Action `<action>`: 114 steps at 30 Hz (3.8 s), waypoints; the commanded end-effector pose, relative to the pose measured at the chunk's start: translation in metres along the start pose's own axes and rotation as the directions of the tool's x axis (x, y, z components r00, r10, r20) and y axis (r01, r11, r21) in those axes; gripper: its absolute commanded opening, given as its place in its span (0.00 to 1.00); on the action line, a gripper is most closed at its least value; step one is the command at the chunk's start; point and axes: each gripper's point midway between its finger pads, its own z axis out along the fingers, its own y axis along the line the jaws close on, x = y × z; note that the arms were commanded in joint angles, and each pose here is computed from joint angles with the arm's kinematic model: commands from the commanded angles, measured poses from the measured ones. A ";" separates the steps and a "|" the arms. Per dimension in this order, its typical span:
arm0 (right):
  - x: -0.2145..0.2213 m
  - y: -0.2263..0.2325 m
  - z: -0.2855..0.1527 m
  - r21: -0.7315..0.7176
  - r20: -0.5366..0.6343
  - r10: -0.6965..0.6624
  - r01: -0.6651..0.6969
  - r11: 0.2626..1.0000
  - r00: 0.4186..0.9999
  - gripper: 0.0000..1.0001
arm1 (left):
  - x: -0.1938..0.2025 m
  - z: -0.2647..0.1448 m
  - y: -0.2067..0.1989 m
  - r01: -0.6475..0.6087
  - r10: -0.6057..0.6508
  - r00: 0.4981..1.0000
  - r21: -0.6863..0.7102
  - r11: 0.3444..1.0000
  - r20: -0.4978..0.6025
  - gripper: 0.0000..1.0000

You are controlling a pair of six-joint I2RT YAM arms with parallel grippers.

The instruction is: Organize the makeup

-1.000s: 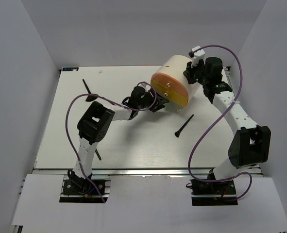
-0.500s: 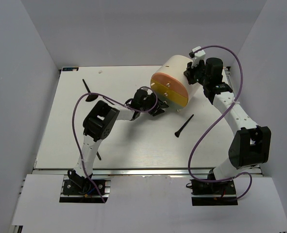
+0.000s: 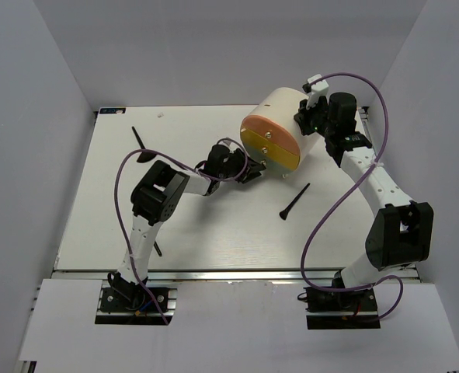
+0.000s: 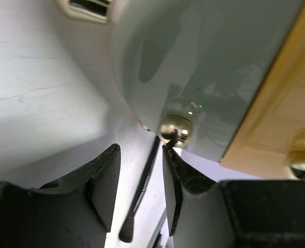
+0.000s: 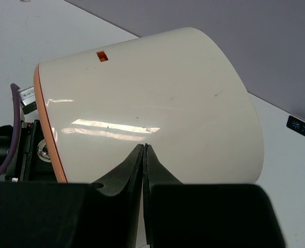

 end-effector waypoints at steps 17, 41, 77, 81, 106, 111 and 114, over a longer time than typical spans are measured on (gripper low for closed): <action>0.083 0.022 -0.003 -0.053 -0.253 0.080 -0.097 0.994 0.964 0.08 | -0.039 0.003 -0.028 0.077 -0.094 0.989 0.154 0.985 0.110 0.47; 0.081 0.022 -0.002 -0.054 -0.246 0.091 -0.108 0.993 0.965 0.08 | -0.056 -0.023 -0.027 0.078 -0.116 0.977 0.208 0.975 0.178 0.56; 0.071 0.023 -0.003 -0.057 -0.221 0.092 -0.107 0.993 0.971 0.11 | -0.073 0.000 -0.020 0.100 -0.130 0.981 0.194 0.976 0.144 0.35; 0.069 0.022 -0.003 -0.055 -0.218 0.093 -0.108 0.993 0.971 0.11 | -0.069 0.000 -0.024 0.101 -0.130 0.983 0.210 0.973 0.131 0.23; -0.015 0.063 -0.041 -0.233 0.072 -0.027 0.043 0.972 0.997 0.21 | -0.016 -0.055 -0.032 0.104 -0.127 0.989 0.250 0.963 0.076 0.02; -0.022 0.084 -0.020 -0.225 0.103 -0.182 0.202 0.953 0.978 0.55 | -0.014 -0.059 -0.035 0.107 -0.129 0.989 0.251 0.962 0.073 0.02; -0.033 0.091 -0.005 -0.227 0.123 -0.229 0.252 0.941 0.966 0.61 | -0.015 -0.060 -0.036 0.107 -0.129 0.989 0.254 0.961 0.073 0.02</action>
